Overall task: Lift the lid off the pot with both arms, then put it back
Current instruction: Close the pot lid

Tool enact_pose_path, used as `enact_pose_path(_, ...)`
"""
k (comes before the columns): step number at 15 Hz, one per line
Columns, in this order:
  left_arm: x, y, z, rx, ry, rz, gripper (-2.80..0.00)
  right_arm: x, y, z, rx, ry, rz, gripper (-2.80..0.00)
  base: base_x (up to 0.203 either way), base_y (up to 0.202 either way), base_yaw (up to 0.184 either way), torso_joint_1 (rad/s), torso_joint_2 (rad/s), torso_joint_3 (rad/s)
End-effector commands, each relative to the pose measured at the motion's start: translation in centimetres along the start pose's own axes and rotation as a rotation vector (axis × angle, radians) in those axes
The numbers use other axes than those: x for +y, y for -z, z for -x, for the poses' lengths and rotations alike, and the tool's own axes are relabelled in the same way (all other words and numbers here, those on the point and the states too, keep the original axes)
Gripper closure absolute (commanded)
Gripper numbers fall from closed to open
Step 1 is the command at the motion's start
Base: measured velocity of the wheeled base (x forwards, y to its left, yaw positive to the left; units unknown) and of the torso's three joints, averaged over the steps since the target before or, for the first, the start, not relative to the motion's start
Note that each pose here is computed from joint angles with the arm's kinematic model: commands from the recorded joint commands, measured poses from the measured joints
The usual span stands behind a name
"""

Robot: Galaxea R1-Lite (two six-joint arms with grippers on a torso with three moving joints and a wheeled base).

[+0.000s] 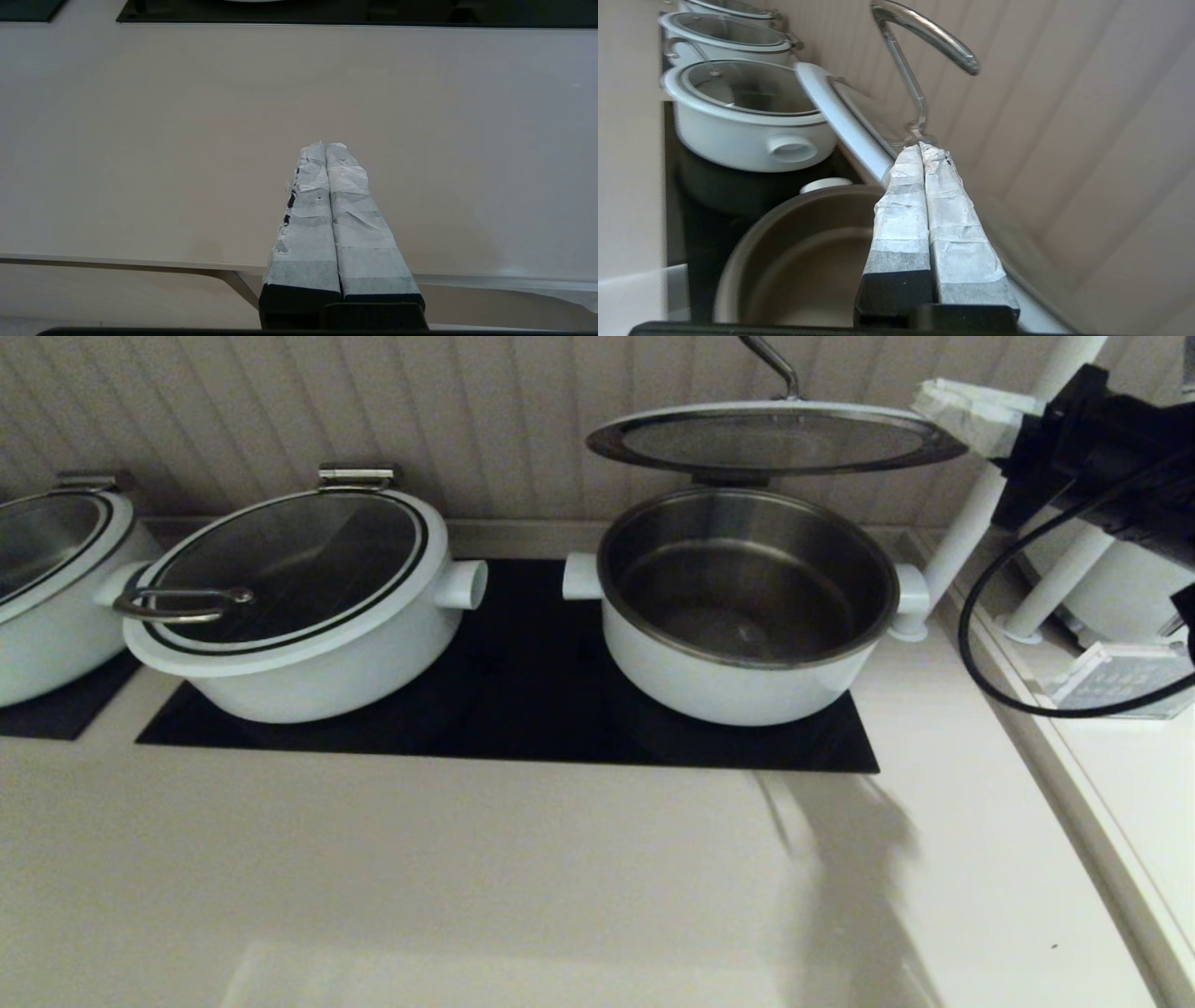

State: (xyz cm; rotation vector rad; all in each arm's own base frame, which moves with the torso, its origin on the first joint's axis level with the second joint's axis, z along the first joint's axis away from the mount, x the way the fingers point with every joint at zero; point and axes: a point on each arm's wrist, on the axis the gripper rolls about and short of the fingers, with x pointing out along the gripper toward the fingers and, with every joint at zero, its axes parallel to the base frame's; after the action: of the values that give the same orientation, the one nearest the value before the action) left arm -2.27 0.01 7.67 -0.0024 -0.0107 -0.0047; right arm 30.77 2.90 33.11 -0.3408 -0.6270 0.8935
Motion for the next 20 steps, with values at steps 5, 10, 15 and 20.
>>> enact_pose_path(5, 0.0, 0.0, 0.0, -0.002, 0.001, 0.001, 0.0, 2.7, 0.6, 0.9, 0.001, -0.031, -0.031, 0.0, 0.0, 0.0, 0.0, 0.0, 0.0, 0.0)
enact_pose_path(10, 0.0, 0.0, 0.0, -0.002, 0.0, 0.001, 0.0, 3.4, 1.6, 1.3, 0.013, -0.029, -0.047, 0.0, 0.0, 0.0, 0.0, 0.0, 0.0, 0.0)
enact_pose_path(15, 0.0, 0.0, 0.0, -0.002, 0.0, 0.001, 0.0, 3.4, -0.1, 1.4, -0.007, -0.03, -0.068, 0.0, 0.0, 0.0, 0.0, 0.0, 0.0, 0.0)
enact_pose_path(20, 0.0, 0.0, 0.0, -0.002, 0.0, 0.001, 0.0, 3.6, -2.7, 1.9, -0.044, -0.026, -0.114, 0.0, 0.0, 0.0, 0.0, 0.0, 0.0, 0.0)
